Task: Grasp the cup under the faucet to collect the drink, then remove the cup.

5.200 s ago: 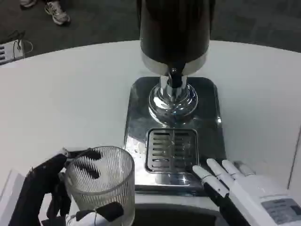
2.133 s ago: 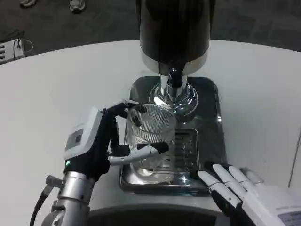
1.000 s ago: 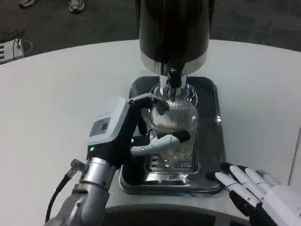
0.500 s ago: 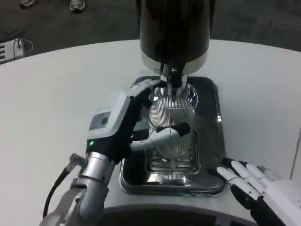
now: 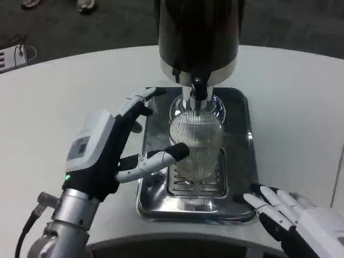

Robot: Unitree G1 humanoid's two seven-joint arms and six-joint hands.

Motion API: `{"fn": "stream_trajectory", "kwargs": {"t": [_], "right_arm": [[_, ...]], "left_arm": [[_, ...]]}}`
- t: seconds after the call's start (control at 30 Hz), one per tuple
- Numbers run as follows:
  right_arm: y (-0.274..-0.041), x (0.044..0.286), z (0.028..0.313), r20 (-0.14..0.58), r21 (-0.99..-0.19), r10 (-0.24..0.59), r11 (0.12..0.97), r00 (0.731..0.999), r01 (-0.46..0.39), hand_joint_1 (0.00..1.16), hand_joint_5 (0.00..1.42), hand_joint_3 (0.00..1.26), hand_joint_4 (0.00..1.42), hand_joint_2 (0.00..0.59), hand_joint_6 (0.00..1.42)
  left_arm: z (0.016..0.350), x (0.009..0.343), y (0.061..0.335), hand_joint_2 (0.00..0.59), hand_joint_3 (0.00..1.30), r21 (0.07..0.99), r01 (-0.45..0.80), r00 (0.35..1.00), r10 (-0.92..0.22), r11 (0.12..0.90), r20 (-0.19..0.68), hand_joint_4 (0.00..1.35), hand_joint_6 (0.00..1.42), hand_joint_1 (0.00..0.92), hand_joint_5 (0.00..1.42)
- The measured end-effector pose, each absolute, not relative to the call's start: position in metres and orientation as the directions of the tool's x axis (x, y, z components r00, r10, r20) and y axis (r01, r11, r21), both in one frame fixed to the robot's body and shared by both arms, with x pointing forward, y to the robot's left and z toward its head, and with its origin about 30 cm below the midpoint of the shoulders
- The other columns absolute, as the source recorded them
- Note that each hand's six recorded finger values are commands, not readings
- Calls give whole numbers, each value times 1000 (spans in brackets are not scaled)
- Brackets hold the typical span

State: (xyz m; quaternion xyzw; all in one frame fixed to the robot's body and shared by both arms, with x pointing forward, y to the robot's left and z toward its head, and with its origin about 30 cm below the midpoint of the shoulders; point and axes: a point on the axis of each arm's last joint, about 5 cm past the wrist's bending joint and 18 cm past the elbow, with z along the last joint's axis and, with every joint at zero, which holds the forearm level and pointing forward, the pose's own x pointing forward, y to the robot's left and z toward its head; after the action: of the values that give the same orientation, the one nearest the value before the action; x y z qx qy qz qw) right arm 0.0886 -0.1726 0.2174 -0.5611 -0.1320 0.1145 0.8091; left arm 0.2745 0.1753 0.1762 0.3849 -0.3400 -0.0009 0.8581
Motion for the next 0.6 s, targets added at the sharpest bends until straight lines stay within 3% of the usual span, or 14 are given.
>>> {"fn": "stream_trajectory", "kwargs": {"t": [0.1,0.27,0.37,0.6], "right_arm": [[-171,89,217,88,-936,339,349,937,-38,513,4,114,0,478,0],[-169,92,218,97,-937,347,349,933,-32,513,4,114,0,478,0],[-168,93,218,99,-937,346,349,933,-29,513,4,114,0,478,0],[-165,96,217,101,-936,358,350,928,-32,514,11,114,0,478,0]], "left_arm": [[180,267,182,65,316,610,-251,765,-233,751,601,251,357,34,290],[196,256,191,66,303,493,-199,720,-215,847,660,255,344,23,289],[208,253,190,70,212,458,-127,688,-255,880,680,209,355,7,301],[246,257,182,75,146,436,48,606,-373,899,703,111,331,0,251]]}}
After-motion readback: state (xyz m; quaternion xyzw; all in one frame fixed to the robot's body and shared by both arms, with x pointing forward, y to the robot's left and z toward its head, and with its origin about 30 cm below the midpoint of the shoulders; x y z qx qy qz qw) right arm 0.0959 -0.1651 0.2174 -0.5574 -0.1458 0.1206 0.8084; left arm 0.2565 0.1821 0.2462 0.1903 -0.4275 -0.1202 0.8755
